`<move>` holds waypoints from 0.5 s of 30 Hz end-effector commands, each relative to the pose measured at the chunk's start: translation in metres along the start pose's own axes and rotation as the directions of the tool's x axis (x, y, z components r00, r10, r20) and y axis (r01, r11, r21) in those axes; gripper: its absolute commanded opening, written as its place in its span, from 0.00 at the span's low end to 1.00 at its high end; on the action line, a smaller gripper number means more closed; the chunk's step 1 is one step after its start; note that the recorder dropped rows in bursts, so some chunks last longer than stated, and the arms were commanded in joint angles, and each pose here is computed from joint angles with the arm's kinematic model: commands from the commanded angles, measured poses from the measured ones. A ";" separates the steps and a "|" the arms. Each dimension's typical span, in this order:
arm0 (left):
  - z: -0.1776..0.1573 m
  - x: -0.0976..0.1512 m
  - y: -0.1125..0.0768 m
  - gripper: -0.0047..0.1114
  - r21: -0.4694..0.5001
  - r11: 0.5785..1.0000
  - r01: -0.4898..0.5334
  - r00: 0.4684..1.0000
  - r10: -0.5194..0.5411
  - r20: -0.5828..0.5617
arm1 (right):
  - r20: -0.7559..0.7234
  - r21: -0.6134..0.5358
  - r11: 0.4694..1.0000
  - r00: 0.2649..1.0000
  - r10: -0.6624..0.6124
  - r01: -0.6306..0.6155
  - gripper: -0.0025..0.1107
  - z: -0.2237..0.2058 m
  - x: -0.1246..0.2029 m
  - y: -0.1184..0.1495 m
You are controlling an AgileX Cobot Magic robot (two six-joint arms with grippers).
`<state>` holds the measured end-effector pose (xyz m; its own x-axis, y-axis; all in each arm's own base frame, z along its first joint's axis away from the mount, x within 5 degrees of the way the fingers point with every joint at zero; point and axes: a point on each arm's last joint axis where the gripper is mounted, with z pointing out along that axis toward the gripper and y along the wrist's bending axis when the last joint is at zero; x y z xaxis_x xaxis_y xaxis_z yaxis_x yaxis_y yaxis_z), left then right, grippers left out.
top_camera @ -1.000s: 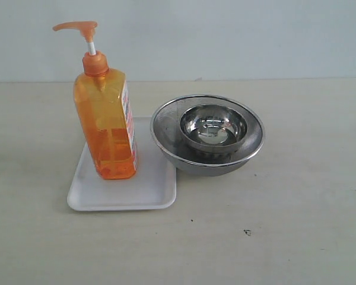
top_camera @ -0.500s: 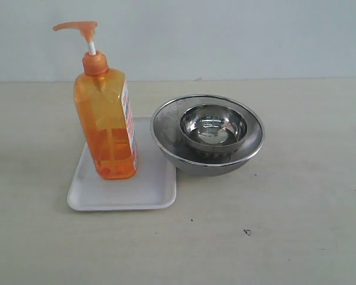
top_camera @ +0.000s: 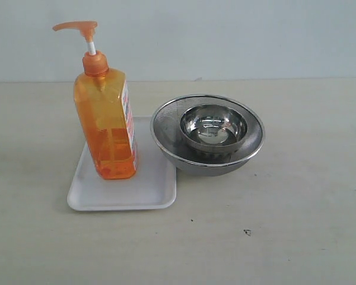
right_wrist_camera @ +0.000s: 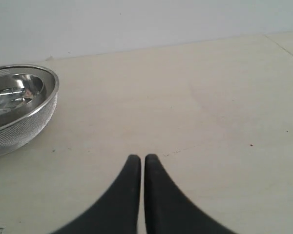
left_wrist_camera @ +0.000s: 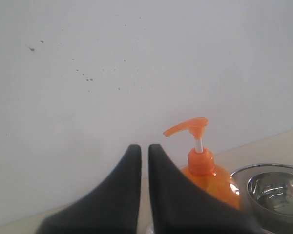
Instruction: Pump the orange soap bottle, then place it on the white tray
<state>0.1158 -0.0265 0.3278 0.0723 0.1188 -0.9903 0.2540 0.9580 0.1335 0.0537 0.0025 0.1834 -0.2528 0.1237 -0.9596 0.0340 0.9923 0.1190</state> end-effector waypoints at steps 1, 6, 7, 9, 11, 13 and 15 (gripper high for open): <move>-0.001 0.001 0.000 0.08 -0.007 1.000 0.019 1.000 -0.019 0.002 | -0.005 -0.001 1.000 1.000 0.013 -0.013 0.02 0.000 0.002 0.000; -0.001 0.001 0.000 0.08 -0.007 1.000 0.019 1.000 -0.019 0.002 | -0.010 -0.039 0.999 1.000 0.005 -0.006 0.02 0.000 0.002 0.002; -0.001 0.001 0.000 0.08 -0.007 1.000 0.019 1.000 -0.019 0.002 | -0.011 -0.046 0.999 1.000 0.004 -0.004 0.02 0.000 0.002 0.002; -0.001 0.001 0.000 0.08 -0.007 1.000 0.019 1.000 -0.019 0.002 | -0.012 -0.050 0.999 1.000 0.003 -0.003 0.02 0.000 0.002 0.003; -0.001 0.001 0.000 0.08 -0.007 1.000 0.019 1.000 -0.019 0.002 | -0.013 -0.050 0.999 1.000 0.018 -0.018 0.02 0.000 0.002 0.003; -0.001 0.001 0.000 0.08 -0.007 1.000 0.019 1.000 -0.019 0.002 | -0.013 -0.049 0.998 0.999 0.036 -0.037 0.02 0.000 0.002 0.003; -0.001 0.001 0.000 0.08 -0.007 1.000 0.019 1.000 -0.019 0.002 | -0.014 -0.049 0.998 0.999 0.046 -0.046 0.02 0.000 0.002 0.003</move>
<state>0.1158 -0.0265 0.3278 0.0723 0.1188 -0.9903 0.2540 0.9580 0.1335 0.0534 0.0052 0.1829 -0.2646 0.1583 -0.9513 -0.0024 0.9863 0.1648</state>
